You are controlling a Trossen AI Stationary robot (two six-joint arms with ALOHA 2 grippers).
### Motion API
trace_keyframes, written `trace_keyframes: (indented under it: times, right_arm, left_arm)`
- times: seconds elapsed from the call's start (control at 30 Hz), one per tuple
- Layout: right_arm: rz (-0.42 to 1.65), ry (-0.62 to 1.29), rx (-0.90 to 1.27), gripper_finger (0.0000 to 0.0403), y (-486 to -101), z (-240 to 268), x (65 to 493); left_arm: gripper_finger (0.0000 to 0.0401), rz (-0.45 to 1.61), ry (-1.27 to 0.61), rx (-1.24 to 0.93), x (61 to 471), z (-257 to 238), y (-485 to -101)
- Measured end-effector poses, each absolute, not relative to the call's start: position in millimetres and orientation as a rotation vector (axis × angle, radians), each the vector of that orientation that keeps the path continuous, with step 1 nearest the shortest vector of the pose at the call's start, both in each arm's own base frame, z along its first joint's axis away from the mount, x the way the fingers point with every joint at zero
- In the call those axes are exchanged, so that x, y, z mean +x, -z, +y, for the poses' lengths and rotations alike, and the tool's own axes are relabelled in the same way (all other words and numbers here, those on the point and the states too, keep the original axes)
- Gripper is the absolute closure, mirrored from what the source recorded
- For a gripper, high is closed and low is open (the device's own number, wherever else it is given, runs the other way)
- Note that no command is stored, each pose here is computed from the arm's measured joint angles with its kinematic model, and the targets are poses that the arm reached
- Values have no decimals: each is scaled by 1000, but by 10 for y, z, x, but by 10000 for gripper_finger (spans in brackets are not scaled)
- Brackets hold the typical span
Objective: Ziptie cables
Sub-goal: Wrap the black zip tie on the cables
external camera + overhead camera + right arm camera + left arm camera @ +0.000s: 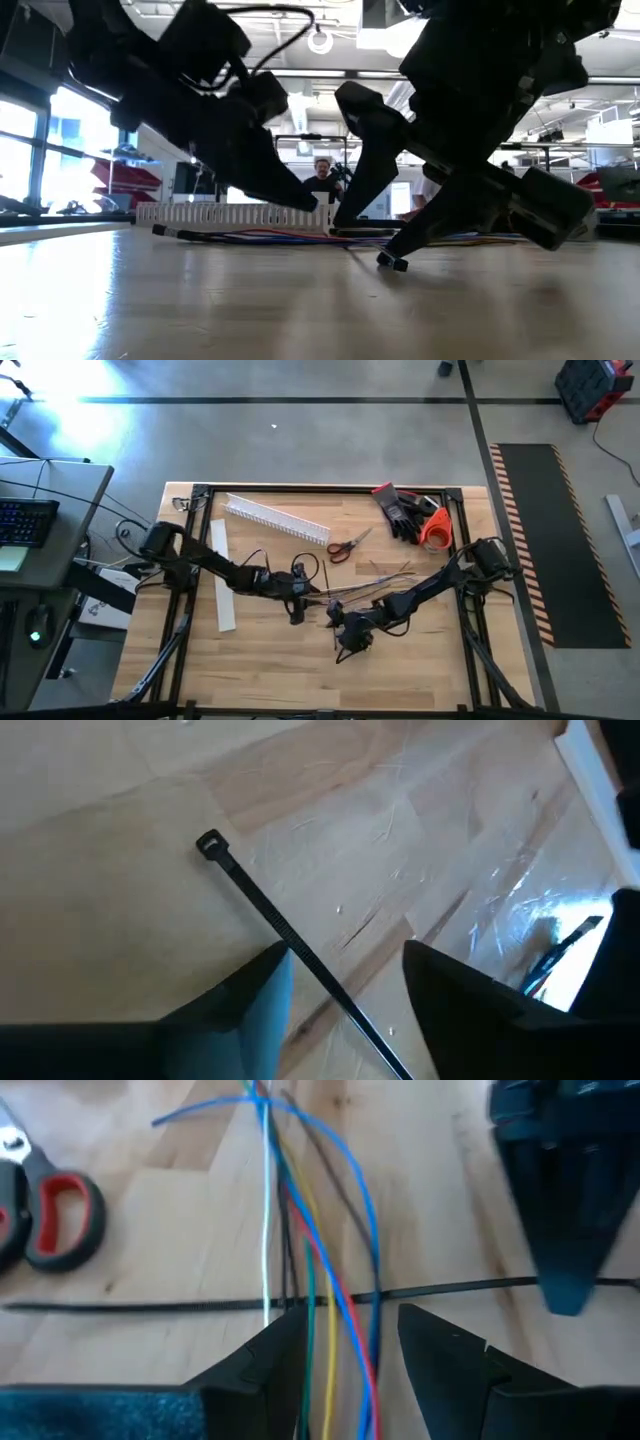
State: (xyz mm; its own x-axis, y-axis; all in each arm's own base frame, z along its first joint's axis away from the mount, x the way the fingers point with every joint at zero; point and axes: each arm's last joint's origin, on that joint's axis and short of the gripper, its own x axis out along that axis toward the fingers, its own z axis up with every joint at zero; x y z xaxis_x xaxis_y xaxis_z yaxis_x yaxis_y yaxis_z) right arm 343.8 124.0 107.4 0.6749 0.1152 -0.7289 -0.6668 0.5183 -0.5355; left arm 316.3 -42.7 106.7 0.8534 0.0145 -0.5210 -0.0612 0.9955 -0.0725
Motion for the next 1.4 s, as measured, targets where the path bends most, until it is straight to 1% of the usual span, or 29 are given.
trace_keyframes:
  times: [0.17,0.33,0.37,0.53,0.7,0.77,0.93,1.03,1.2,1.3,1.4]
  right_arm:
    - [690,-502,-905,310,-1067,1188,3463]
    - [689,-470,-858,386,-1072,1184,3471]
    - [686,-441,-836,394,-1081,1184,3480]
    - [675,-200,-708,402,-1135,1199,3509]
    - [655,-100,-517,403,-1134,1133,3454]
    - [608,-71,-418,403,-1115,1072,3366]
    - [361,16,-144,403,-1067,885,3103]
    - [299,50,-28,403,-1017,774,2972]
    - [261,62,40,403,-1013,738,2912]
    - [252,34,48,403,-1042,768,2988]
    - [272,8,12,403,-1046,802,3054]
  left_arm:
    - [261,569,-24,-113,3191,-429,-976]
    - [261,562,-10,-108,3170,-472,-1014]
    - [261,559,-7,-107,3166,-481,-1039]
    - [261,527,22,-81,3145,-551,-1165]
    - [261,514,43,-52,3094,-648,-1290]
    - [261,520,38,-35,3053,-700,-1349]
    - [261,493,12,33,2936,-816,-1473]
    - [261,448,25,48,2903,-839,-1478]
    - [261,342,35,30,2965,-777,-1409]
    - [261,227,59,20,3036,-733,-1391]
    - [261,164,66,-1,3090,-685,-1349]
